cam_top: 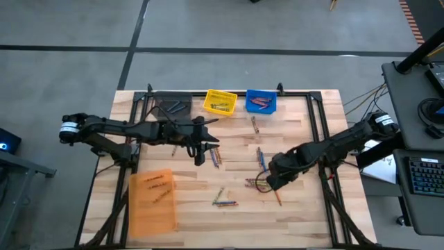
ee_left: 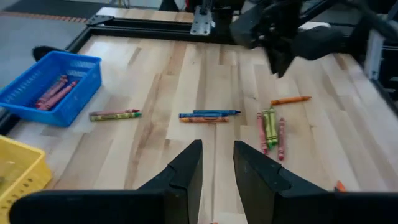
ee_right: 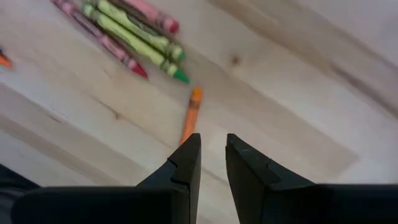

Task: Sort crayons
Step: Put the orange crayon into the orange bin

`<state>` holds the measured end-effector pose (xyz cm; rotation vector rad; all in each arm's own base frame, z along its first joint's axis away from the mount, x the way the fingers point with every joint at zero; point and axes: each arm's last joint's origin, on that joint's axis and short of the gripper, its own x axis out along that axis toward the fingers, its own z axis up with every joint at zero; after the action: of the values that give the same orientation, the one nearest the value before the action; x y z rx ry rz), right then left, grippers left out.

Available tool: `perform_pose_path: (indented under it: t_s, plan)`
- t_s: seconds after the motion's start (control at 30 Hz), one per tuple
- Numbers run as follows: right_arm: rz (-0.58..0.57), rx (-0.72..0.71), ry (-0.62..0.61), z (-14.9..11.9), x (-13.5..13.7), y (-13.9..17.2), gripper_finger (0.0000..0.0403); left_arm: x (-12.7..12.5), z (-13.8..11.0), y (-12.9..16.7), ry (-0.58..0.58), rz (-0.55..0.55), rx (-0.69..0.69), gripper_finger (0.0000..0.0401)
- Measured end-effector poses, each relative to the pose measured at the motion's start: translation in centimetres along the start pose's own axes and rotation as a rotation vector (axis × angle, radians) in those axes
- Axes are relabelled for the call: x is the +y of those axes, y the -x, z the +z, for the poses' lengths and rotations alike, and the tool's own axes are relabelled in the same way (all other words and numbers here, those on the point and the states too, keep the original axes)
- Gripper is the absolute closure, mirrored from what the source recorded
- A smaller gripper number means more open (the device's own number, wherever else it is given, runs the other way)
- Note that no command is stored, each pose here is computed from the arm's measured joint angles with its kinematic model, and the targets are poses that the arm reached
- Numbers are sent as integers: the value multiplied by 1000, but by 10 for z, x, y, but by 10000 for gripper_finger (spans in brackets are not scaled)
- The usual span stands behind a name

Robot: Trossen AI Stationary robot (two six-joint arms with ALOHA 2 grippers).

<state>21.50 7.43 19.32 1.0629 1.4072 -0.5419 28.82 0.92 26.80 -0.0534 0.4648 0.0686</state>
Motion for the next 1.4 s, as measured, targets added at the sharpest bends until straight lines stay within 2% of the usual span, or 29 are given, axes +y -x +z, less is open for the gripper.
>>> perform_pose_path:
  t_s: [0.2, 0.5, 0.73, 1.13, 1.4]
  plan:
    - [-84, 17, 6, -8, 11, -4, 339, 1, 0, 1, -20, 27, -3, 328]
    - [-99, 72, 136, -5, 41, -14, 339, 1, 6, 10, -33, 26, -35, 328]
    - [-189, 106, 171, -7, 52, -19, 339, 1, 9, 23, -33, 26, -43, 328]
    - [-262, 134, 212, -5, 66, -49, 251, 1, 20, 54, -30, 21, -123, 328]
    - [-331, 145, 221, -1, 58, -70, 249, 1, 27, 73, -20, 18, -189, 328]
